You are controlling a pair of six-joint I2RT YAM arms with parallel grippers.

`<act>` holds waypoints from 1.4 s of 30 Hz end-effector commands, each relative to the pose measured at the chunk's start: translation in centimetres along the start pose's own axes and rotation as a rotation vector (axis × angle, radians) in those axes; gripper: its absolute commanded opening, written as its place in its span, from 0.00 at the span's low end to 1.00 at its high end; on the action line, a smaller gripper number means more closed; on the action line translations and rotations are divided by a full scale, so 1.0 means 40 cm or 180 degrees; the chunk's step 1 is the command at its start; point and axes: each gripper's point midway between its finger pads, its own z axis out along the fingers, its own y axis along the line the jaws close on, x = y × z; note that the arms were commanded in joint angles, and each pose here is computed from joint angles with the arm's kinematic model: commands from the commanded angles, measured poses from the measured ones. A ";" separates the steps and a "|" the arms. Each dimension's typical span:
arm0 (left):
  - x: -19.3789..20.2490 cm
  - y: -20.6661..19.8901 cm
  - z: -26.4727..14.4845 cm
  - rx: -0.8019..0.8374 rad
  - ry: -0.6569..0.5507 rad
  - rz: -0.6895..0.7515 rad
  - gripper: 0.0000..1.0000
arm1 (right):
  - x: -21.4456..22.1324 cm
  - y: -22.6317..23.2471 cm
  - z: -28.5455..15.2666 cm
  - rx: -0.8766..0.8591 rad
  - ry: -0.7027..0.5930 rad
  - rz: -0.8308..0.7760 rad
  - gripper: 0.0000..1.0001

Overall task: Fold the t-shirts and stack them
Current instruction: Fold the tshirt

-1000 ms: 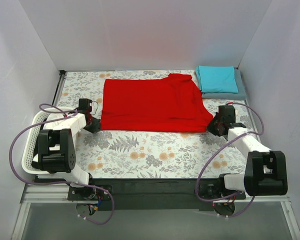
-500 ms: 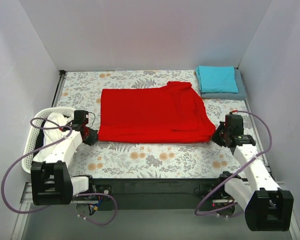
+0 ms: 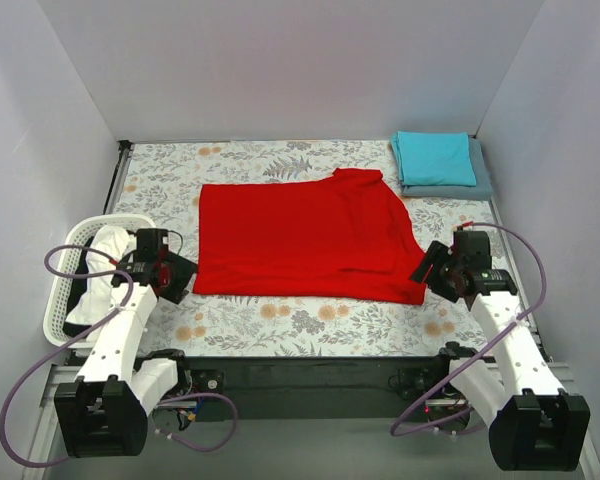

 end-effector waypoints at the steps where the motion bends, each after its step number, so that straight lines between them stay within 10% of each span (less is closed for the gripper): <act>1: -0.073 -0.132 -0.083 0.0556 -0.0256 0.0213 0.51 | -0.133 0.078 -0.040 -0.0225 -0.0355 -0.0312 0.70; 12: 0.004 -0.323 0.014 0.0830 0.0272 0.0789 0.47 | -0.142 0.176 0.093 -0.0323 -0.0016 -0.0778 0.55; 42: 0.060 -0.309 0.084 0.0852 0.0563 0.1061 0.47 | -0.023 0.169 0.247 -0.0245 0.0436 -0.0675 0.42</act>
